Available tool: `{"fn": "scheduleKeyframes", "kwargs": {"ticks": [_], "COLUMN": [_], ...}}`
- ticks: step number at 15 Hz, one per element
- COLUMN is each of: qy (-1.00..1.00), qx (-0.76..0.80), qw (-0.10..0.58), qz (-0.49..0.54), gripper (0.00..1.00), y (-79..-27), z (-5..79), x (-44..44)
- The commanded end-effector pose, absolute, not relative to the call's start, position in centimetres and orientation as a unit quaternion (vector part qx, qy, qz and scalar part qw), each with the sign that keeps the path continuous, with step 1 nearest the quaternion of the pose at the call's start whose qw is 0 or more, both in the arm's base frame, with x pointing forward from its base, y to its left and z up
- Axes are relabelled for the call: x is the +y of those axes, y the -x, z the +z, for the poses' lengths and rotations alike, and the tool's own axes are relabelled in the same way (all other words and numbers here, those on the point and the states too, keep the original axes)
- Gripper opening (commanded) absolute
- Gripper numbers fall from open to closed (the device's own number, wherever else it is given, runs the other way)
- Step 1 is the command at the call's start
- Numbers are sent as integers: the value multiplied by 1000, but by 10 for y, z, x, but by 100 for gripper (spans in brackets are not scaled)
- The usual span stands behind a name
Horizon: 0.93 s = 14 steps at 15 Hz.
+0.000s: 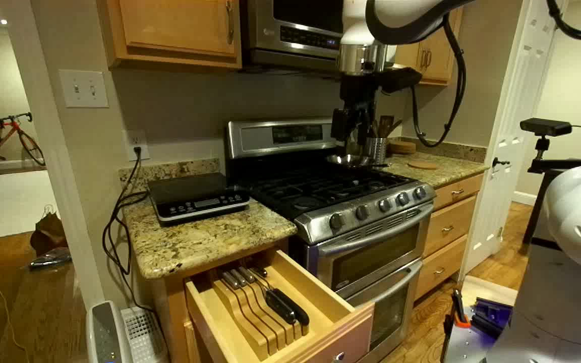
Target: Close the top drawer of the bottom cabinet on the left
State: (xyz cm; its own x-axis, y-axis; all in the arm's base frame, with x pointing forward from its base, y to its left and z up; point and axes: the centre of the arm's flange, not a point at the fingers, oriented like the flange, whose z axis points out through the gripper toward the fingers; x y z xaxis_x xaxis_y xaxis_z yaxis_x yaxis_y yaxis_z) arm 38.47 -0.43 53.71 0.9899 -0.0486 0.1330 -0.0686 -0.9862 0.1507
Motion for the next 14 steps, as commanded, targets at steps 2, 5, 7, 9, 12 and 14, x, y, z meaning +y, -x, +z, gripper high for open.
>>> {"fn": "scheduleKeyframes", "kwargs": {"ticks": [2,5,7,9,12,14], "qy": [-994,-994,-994,-994,-994,-994], "qx": [-29,-29,-29,-29,-26,-12], "qw": [78,78,78,78,78,82], "qz": [65,65,65,65,65,65], "gripper": [100,100,100,100,100,100], "y": [-385,-385,-385,-385,-385,-386], "z": [537,537,537,537,535,529], "x": [-4,-4,-4,-4,-2,5]}}
